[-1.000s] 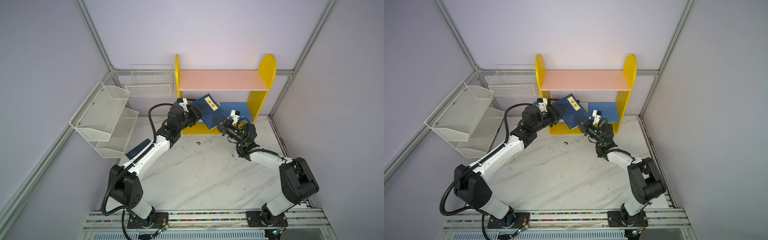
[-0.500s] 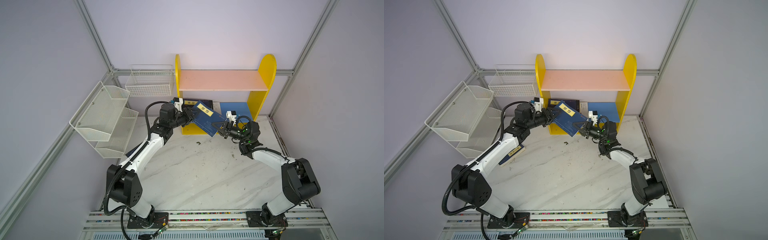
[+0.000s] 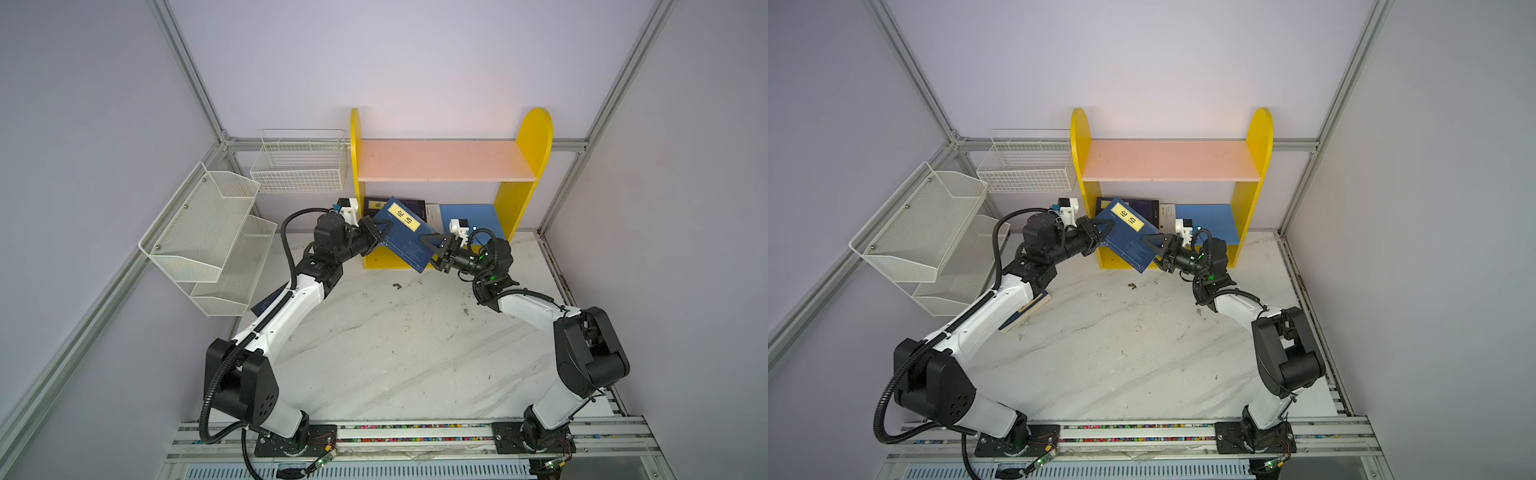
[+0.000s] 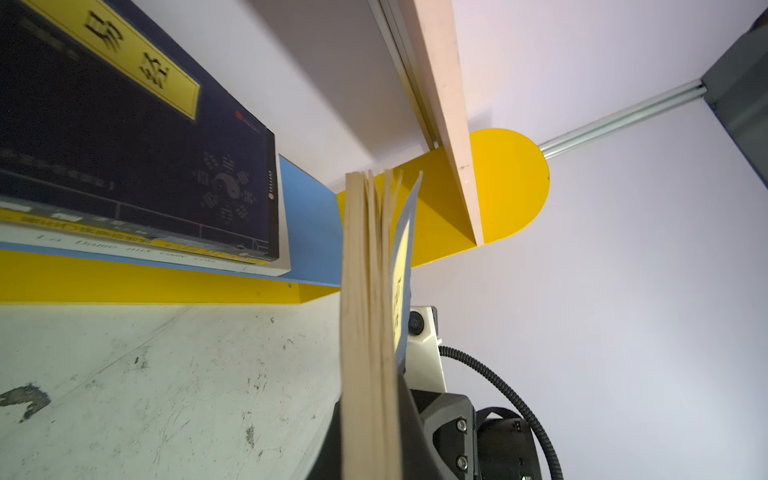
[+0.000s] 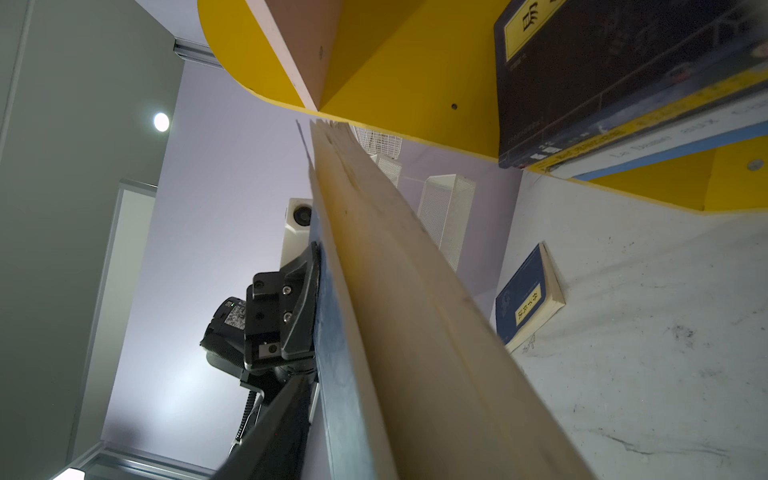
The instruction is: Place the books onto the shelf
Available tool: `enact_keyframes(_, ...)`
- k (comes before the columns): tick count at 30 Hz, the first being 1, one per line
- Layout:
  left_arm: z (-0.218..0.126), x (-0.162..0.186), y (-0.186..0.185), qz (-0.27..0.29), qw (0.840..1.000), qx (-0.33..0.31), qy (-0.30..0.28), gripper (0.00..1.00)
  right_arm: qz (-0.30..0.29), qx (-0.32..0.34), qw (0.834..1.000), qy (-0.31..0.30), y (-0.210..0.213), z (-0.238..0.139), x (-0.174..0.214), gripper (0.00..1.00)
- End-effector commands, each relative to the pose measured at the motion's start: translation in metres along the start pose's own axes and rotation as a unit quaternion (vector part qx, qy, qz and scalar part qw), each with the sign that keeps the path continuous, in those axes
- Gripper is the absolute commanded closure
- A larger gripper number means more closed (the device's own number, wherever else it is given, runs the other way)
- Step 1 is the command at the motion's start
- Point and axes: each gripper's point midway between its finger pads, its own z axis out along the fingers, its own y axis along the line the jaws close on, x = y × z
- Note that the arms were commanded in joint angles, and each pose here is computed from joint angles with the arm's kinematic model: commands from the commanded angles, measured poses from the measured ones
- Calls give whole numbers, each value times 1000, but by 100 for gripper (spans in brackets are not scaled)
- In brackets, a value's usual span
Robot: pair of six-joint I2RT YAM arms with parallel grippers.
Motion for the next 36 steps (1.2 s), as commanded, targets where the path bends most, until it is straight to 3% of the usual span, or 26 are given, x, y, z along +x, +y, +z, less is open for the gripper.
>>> enact_keyframes(1, -24, -26, -16, -23, 995, 37, -93, 100, 5, -1, 1000, -19, 2, 0, 0, 38)
enact_keyframes(4, -25, -32, -1, -59, 990, 34, -126, 100, 3, 9, 1000, -21, -4, 3, 11, 37)
enact_keyframes(12, -29, -44, -5, -61, 984, 38, -160, 100, -1, -3, 1000, -11, -3, 21, 30, 41)
enact_keyframes(16, -23, -45, -4, -60, 983, 47, -167, 100, 3, -5, 1000, -11, -5, 23, 28, 49)
enact_keyframes(25, -6, -34, -2, -66, 983, 65, -157, 100, 16, -15, 998, -51, -4, 29, 5, 84)
enact_keyframes(28, -1, -29, 5, -70, 986, 53, -144, 92, 15, -2, 997, -76, -7, 23, -11, 93)
enact_keyframes(32, 1, -20, 17, -64, 990, 27, -127, 61, -20, 38, 995, -95, -15, 9, -38, 96)
enact_keyframes(35, -4, -19, 27, -51, 991, 0, -121, 42, -52, 66, 992, -95, -18, 0, -60, 96)
enact_keyframes(36, -6, -18, 31, -47, 992, -11, -117, 40, -62, 74, 991, -94, -18, -2, -66, 96)
